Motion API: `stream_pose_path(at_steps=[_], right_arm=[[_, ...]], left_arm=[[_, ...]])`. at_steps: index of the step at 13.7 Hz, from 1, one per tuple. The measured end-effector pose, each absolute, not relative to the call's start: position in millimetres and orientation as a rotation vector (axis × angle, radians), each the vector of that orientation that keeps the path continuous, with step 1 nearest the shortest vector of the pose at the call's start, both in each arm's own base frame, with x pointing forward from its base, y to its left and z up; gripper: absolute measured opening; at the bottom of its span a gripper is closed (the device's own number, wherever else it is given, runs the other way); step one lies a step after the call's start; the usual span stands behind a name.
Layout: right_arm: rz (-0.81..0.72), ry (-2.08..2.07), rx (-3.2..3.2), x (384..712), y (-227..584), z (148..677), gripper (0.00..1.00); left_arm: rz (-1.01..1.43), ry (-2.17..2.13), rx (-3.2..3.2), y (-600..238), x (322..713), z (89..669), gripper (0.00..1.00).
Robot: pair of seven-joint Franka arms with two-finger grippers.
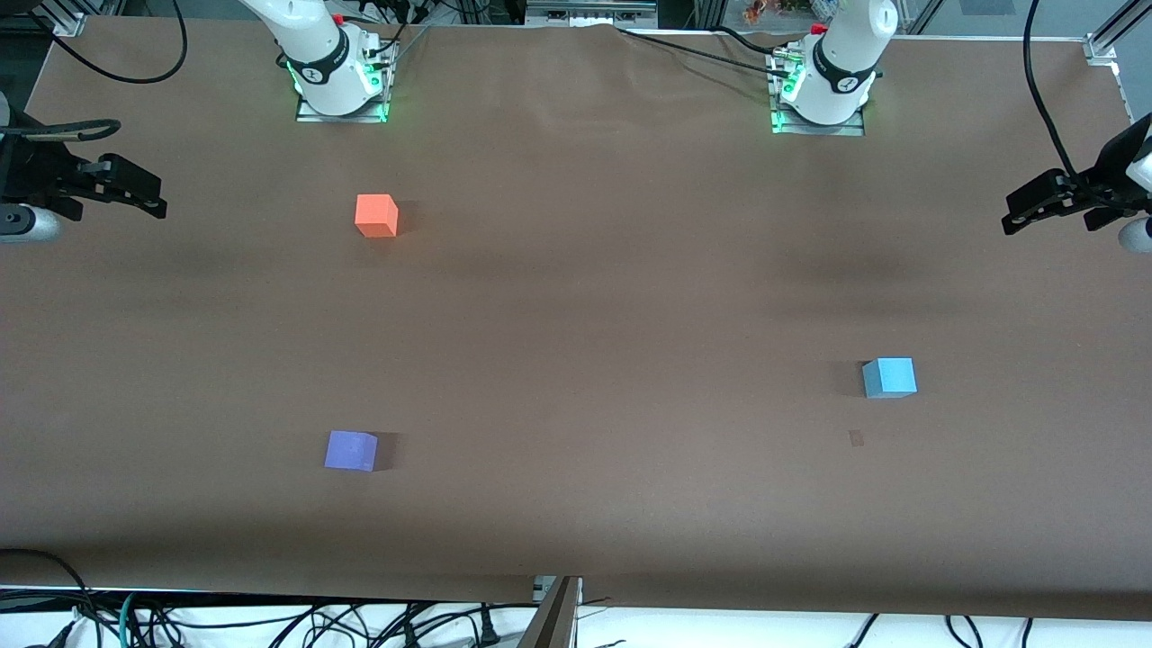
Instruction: Place blue block between orange and purple blocks
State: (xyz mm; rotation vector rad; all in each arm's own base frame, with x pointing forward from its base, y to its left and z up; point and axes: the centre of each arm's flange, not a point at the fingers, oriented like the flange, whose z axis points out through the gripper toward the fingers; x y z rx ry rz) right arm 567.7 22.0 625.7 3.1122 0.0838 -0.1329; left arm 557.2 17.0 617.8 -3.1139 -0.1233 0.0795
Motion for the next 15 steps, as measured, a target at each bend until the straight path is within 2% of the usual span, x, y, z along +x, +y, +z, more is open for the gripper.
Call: stream_pose_path(at_steps=[15], right_arm=[[-0.134,0.084,3.112,567.9,22.0,625.3,1.00]], left_arm=[[0.115,-0.143,-3.112,23.9,558.4,610.9,1.00]])
